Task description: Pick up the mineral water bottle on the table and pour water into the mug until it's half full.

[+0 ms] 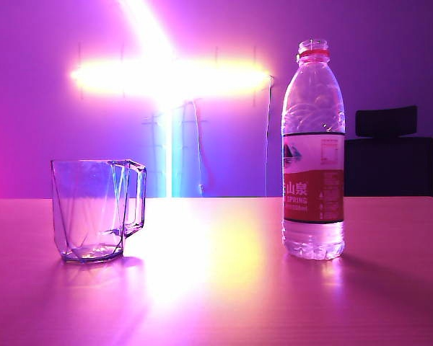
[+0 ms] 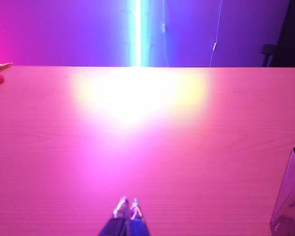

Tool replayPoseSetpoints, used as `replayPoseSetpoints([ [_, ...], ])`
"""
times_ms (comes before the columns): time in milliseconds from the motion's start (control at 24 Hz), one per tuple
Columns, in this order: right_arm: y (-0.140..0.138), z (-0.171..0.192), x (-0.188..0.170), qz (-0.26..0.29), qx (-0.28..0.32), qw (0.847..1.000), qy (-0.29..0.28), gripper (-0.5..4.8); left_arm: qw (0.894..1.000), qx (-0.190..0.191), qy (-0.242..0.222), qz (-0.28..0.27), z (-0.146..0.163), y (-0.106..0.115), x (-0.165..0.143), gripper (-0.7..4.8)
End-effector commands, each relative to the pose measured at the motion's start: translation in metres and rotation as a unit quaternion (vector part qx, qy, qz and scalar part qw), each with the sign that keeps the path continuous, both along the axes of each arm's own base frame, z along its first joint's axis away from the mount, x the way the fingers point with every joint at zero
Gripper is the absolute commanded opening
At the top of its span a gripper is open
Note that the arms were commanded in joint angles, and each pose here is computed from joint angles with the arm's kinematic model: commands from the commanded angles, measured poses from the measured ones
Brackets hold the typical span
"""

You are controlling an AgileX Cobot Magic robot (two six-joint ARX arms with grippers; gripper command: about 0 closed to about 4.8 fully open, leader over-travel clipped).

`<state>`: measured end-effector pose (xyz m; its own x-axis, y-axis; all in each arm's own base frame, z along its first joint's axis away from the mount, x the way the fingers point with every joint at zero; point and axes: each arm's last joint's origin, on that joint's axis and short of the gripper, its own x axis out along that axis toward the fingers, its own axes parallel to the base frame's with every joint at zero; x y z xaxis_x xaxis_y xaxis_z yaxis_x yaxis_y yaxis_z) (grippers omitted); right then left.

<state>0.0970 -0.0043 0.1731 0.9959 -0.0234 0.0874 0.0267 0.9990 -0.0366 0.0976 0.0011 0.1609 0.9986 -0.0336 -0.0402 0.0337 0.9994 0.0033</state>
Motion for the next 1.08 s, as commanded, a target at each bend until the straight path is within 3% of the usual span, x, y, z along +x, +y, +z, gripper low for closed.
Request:
replayPoseSetpoints([
  [42, 0.000, 0.001, 0.000, 0.000, 0.002, 1.000, -0.008, -0.09, 1.000, -0.001, -0.007, -0.002, 0.002, 0.000, 0.000, -0.02],
  [500, 0.000, 0.001, 0.000, 0.000, 0.002, 1.000, -0.008, -0.09, 1.000, -0.001, -0.007, -0.004, 0.002, -0.001, 0.000, -0.02],
  [583, 0.000, 0.001, 0.000, 0.008, 0.030, 0.999, -0.013, -0.09, 1.000, -0.001, -0.007, -0.014, 0.002, -0.003, 0.000, -0.02],
  [708, 0.002, 0.007, -0.001, 0.051, 0.124, 0.990, -0.040, -0.09, 0.997, -0.001, 0.005, -0.071, 0.001, -0.014, 0.000, -0.02],
  [750, 0.003, 0.011, -0.002, 0.072, 0.151, 0.984, -0.056, -0.09, 0.994, 0.000, 0.015, -0.108, -0.001, -0.021, 0.000, -0.02],
  [875, 0.005, 0.017, -0.004, 0.113, 0.154, 0.979, -0.077, -0.09, 0.983, 0.004, 0.037, -0.180, -0.005, -0.036, -0.001, -0.02],
  [1084, 0.011, 0.037, -0.005, 0.163, 0.175, 0.971, -0.018, -0.09, 0.954, 0.015, 0.060, -0.293, -0.009, -0.059, -0.010, -0.02],
])
